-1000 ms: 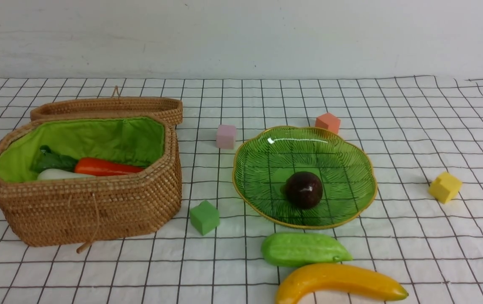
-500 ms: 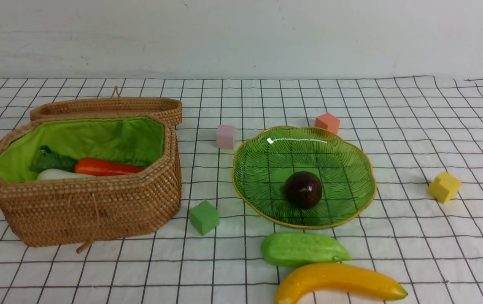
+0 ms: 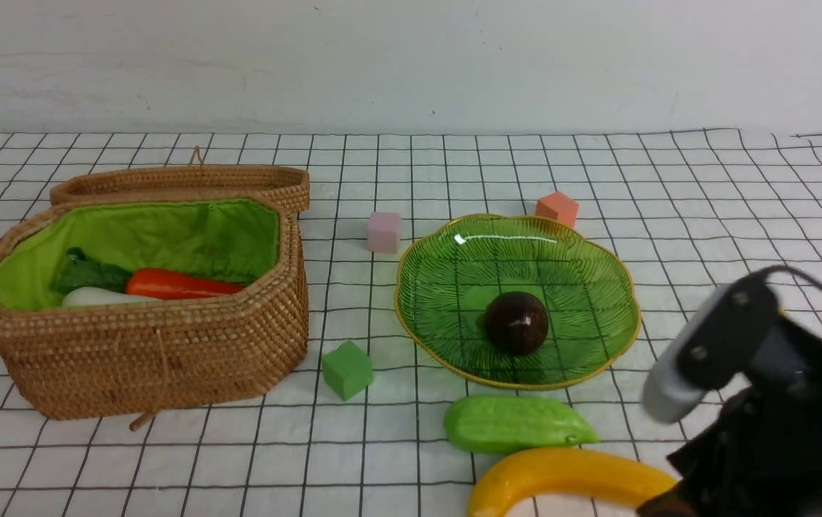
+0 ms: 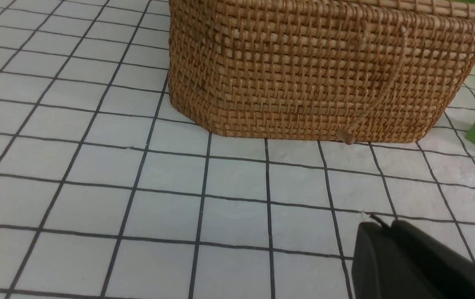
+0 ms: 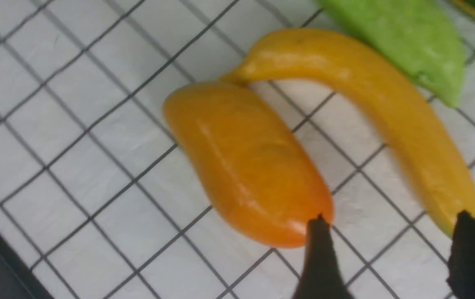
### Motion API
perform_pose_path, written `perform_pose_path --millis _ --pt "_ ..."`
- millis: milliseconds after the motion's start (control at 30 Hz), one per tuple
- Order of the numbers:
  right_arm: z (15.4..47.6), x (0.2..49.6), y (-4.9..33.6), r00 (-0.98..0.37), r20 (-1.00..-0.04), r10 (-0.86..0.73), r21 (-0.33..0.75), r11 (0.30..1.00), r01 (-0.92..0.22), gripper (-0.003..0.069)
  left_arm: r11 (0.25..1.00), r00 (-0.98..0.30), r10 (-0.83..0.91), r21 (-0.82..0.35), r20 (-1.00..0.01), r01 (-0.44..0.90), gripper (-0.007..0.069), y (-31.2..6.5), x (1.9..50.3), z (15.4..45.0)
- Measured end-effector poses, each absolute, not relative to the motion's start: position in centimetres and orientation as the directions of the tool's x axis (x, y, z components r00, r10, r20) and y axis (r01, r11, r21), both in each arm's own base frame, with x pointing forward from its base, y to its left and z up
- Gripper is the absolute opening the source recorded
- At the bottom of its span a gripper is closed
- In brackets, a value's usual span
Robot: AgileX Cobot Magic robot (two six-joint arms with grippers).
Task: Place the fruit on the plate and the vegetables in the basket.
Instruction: Use the right arm to grab a mango and put it into the right plate
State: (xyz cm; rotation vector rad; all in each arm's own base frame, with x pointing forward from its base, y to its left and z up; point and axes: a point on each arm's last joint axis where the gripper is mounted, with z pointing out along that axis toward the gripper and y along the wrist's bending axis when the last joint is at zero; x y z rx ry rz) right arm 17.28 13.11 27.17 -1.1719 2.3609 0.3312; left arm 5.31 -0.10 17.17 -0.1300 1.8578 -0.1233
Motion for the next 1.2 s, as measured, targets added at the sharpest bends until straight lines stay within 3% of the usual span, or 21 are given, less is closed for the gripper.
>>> perform_pose_path --millis 33,100,200,467,600,700,967,1200 --pt "27.1 17.2 13.4 -0.506 -0.513 -0.693 0.0 0.59 -0.808 0.048 0.988 -0.285 -0.153 -0.152 -0.946 -0.026 0.0022 -0.1 5.3 17.2" --pt "26.4 17.7 15.6 -0.434 -0.449 -0.781 -0.036 0.502 -0.864 0.0623 0.988 -0.286 -0.153 -0.152 -0.946 -0.026 0.0022 -0.1 5.3 17.1" --pt "25.1 18.4 16.9 -0.402 -0.397 -0.825 -0.05 0.457 -0.888 0.0675 0.988 -0.286 -0.153 -0.152 -0.946 -0.026 0.0022 -0.1 5.3 17.1" --pt "19.4 20.5 19.1 -0.423 -0.26 -0.868 -0.002 0.439 -0.899 0.0669 0.988 -0.286 -0.153 -0.152 -0.946 -0.027 0.0022 -0.1 5.3 17.1" --pt "15.7 21.3 19.7 -0.408 -0.148 -0.901 0.035 0.407 -0.913 0.0615 0.988 -0.286 -0.153 -0.152 -0.946 -0.027 0.0026 -0.1 5.3 17.1" --pt "15.7 21.5 19.9 -0.401 -0.135 -0.906 0.046 0.398 -0.916 0.0568 0.988 -0.285 -0.153 -0.152 -0.946 -0.026 0.0028 -0.1 5.3 17.1" --pt "17.7 21.4 20.6 -0.398 -0.121 -0.909 0.115 0.386 -0.915 0.0568 0.988 -0.285 -0.153 -0.152 -0.946 -0.026 0.0036 -0.1 5.3 17.1" --pt "25.7 22.4 20.7 -0.378 -0.268 -0.886 0.062 0.376 -0.925 0.0568 0.988 -0.285 -0.153 -0.152 -0.946 -0.026 0.0039 -0.1 5.3 17.1"
